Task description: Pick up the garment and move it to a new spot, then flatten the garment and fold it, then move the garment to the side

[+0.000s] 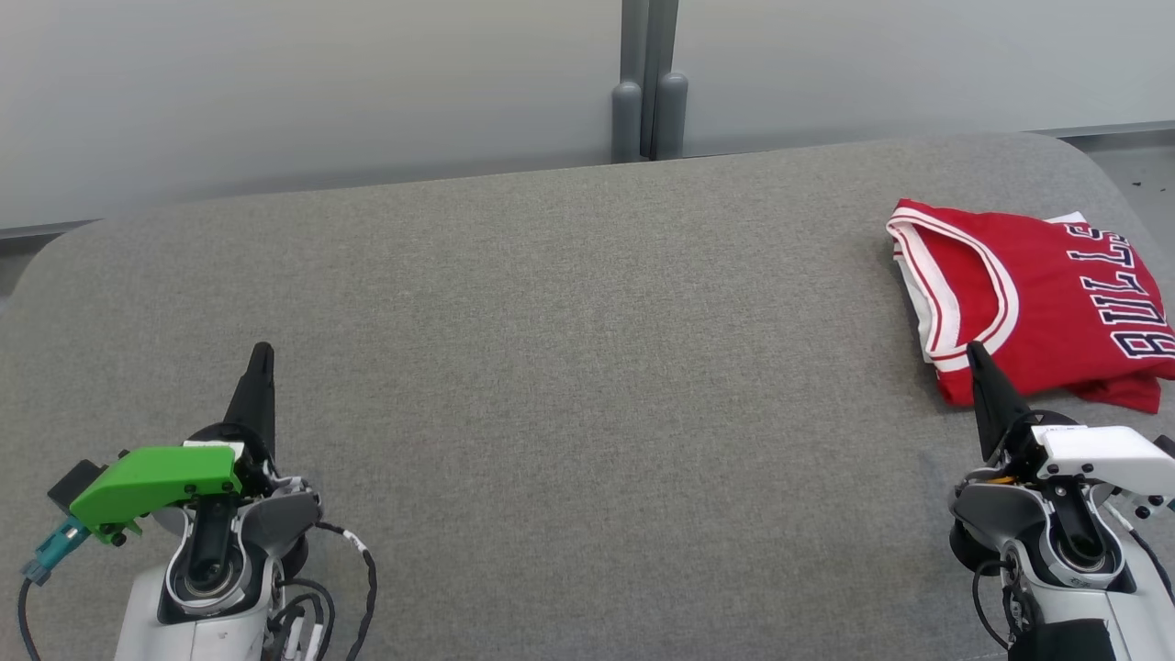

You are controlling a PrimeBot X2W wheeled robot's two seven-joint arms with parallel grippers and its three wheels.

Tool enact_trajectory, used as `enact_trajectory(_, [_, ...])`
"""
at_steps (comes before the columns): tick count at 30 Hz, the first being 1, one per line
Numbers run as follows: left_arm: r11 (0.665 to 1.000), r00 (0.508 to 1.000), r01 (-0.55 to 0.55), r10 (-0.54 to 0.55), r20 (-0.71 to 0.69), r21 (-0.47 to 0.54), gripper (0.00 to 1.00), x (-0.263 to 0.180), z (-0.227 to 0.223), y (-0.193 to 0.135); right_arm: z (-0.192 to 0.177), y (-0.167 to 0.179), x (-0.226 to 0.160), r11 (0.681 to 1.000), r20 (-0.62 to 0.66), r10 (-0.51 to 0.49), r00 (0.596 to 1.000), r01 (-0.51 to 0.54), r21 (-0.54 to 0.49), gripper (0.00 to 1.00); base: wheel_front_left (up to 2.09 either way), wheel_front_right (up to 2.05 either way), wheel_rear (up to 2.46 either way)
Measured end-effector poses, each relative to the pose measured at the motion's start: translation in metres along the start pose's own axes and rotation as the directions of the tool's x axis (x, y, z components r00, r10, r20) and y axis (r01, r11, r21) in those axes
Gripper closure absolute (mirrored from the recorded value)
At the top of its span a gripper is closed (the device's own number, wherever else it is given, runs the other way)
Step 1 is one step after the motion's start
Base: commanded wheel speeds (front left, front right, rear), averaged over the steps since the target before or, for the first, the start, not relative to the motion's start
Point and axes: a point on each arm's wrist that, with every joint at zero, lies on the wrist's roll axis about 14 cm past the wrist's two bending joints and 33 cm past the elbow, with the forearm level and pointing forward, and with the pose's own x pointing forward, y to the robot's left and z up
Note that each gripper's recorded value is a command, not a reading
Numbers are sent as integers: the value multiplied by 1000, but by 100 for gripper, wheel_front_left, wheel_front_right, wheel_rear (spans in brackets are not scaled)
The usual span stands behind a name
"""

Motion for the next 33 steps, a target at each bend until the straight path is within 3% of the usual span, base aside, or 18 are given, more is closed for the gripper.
enact_trajectory(33, [1000, 1000, 0, 0, 0, 0, 100, 0, 0, 0, 0, 0, 0, 1000, 0, 0, 1000, 0, 0, 100, 0, 0, 0])
